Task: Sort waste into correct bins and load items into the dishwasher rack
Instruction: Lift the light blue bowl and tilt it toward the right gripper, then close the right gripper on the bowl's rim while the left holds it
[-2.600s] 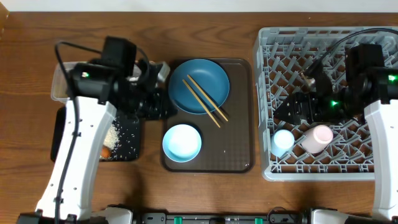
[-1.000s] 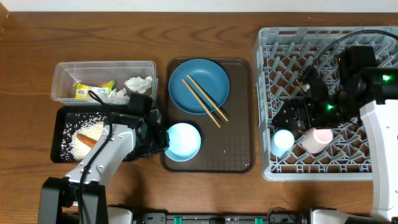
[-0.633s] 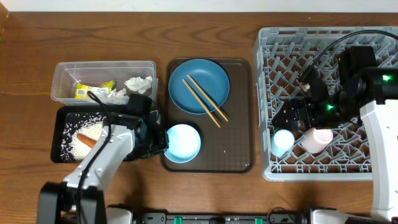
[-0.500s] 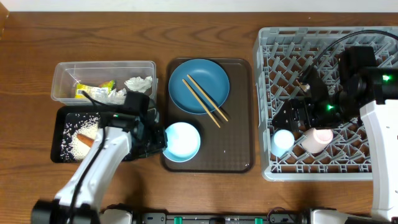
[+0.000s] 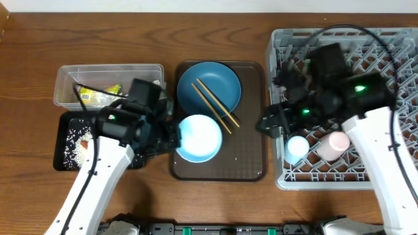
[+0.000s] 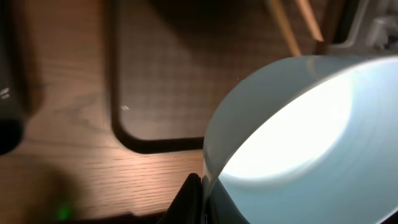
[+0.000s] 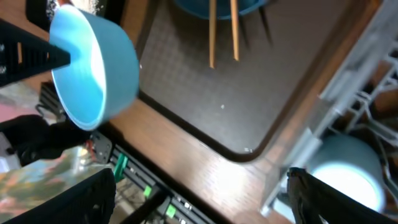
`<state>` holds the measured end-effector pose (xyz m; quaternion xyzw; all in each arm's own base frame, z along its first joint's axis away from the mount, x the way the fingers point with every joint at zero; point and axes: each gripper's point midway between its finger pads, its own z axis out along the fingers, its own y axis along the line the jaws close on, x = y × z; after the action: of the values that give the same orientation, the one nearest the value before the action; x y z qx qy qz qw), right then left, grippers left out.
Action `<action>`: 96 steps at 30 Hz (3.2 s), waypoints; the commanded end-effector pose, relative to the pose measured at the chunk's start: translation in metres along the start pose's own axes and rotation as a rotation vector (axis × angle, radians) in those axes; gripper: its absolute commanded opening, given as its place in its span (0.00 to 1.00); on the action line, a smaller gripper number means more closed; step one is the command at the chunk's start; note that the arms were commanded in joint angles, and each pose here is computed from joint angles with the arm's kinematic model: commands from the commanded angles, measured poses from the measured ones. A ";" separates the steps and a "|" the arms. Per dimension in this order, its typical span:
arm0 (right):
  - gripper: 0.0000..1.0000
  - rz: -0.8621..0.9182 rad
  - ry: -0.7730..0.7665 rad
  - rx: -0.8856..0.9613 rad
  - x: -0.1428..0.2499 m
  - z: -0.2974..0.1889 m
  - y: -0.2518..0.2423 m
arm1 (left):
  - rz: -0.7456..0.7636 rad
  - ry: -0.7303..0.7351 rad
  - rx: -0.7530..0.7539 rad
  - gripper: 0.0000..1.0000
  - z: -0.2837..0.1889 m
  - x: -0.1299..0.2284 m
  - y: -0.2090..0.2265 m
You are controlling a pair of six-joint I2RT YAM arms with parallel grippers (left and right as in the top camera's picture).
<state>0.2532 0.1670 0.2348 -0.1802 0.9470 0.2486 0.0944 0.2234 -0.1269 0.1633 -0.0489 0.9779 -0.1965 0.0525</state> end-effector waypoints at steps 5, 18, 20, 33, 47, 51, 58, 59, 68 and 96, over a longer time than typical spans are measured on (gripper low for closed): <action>0.95 -0.090 -0.011 -0.009 -0.002 0.016 0.045 | 0.108 -0.016 0.141 0.06 -0.005 0.003 -0.053; 0.98 -0.096 0.013 -0.035 0.005 0.021 0.062 | 0.219 0.022 0.462 0.06 -0.023 0.008 -0.110; 0.97 -0.098 0.009 -0.036 0.004 0.021 0.063 | 0.218 0.017 0.454 0.06 -0.022 0.007 -0.109; 0.93 0.003 0.062 -0.309 0.012 0.002 0.084 | 0.237 -0.008 0.449 0.06 -0.022 0.002 -0.109; 0.87 0.045 0.003 -0.376 0.005 -0.022 0.052 | 0.394 -0.083 0.682 0.06 -0.049 -0.008 -0.152; 0.86 0.021 -0.028 -0.422 -0.003 -0.025 0.059 | 0.379 -0.062 0.670 0.06 -0.047 -0.005 -0.149; 0.75 -0.030 -0.053 -0.553 -0.005 -0.036 0.079 | 0.370 -0.065 0.650 0.06 -0.044 -0.006 -0.146; 0.70 -0.029 -0.052 -0.549 -0.005 -0.036 0.079 | 0.365 -0.072 0.636 0.06 -0.043 -0.007 -0.144; 0.55 -0.021 -0.042 -0.507 -0.003 -0.032 0.073 | 0.353 -0.094 0.591 0.07 -0.039 -0.012 -0.138; 0.53 -0.026 -0.052 -0.291 -0.007 -0.019 0.037 | 0.342 -0.161 0.599 0.32 -0.045 -0.031 -0.134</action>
<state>0.2402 0.1939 0.2675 -0.1891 0.8931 0.4003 0.0794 0.2497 -0.2345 0.2501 0.1168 0.8667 -0.4614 0.1493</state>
